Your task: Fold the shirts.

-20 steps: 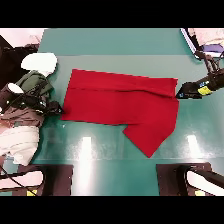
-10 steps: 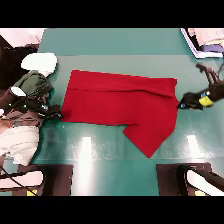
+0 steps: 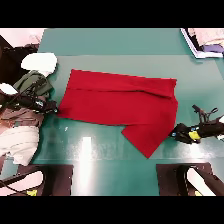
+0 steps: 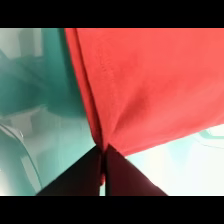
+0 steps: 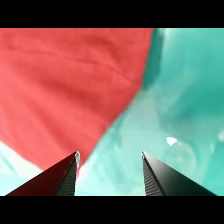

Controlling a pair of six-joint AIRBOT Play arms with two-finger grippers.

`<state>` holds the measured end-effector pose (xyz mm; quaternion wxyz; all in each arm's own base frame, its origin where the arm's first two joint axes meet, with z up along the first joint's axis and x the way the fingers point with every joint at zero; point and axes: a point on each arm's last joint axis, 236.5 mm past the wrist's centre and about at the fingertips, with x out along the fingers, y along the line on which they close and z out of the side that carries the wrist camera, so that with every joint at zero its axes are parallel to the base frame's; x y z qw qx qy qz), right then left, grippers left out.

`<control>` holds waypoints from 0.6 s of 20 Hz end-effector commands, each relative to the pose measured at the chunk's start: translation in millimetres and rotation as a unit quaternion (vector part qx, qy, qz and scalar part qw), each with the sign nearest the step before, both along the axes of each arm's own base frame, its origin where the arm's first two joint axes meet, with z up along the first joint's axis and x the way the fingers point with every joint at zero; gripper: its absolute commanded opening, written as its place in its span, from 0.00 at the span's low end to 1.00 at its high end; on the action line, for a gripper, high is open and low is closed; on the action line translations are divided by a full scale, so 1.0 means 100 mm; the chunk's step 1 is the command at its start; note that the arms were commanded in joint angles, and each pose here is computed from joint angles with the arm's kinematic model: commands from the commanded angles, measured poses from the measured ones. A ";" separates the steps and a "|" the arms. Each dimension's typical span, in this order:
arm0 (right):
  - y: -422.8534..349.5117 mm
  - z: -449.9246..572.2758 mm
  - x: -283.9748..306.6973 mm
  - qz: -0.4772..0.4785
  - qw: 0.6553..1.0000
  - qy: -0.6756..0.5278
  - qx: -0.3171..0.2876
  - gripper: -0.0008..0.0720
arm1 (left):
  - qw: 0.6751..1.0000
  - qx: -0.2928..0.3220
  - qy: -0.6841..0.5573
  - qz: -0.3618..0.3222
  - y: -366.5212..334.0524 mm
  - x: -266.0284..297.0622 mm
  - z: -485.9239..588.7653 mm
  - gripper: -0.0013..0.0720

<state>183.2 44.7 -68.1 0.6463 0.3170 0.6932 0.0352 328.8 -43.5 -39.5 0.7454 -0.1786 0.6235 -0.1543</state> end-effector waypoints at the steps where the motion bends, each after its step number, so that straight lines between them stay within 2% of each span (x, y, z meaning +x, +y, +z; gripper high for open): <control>1: 0.17 -0.18 0.10 -0.028 0.999 -0.034 0.011 0.62 | 1.000 -0.001 -0.004 -0.002 -0.01 -0.01 0.05 0.05; 2: 0.18 -0.18 0.14 -0.021 0.999 -0.043 0.005 0.59 | 1.000 -0.002 -0.004 -0.001 -0.01 -0.01 0.05 0.05; 3: 0.19 -0.17 0.18 -0.015 0.999 -0.052 0.000 0.51 | 1.000 -0.001 -0.004 -0.001 -0.01 -0.01 0.05 0.05; 4: 0.20 -0.16 0.21 -0.010 0.998 -0.058 -0.003 0.46 | 1.000 -0.001 -0.004 -0.001 -0.01 -0.01 0.05 0.05; 6: 0.22 -0.12 0.28 -0.003 0.997 -0.073 -0.008 0.43 | 1.000 -0.001 -0.004 -0.001 -0.01 -0.01 0.05 0.05; 7: 0.23 -0.11 0.29 0.002 0.997 -0.075 -0.010 0.29 | 1.000 -0.001 -0.004 -0.001 -0.01 -0.01 0.05 0.05; 8: 0.24 -0.11 0.29 0.006 0.997 -0.076 -0.010 0.09 | 1.000 -0.002 -0.003 -0.001 -0.01 -0.02 0.05 0.05; 9: 0.26 -0.11 0.28 0.011 0.997 -0.075 -0.010 0.04 | 1.000 -0.002 -0.002 -0.003 -0.02 -0.02 0.05 0.05; 12: 0.21 -0.02 0.12 0.056 0.997 -0.048 -0.015 0.04 | 0.999 0.001 0.024 -0.035 -0.03 -0.22 0.06 0.04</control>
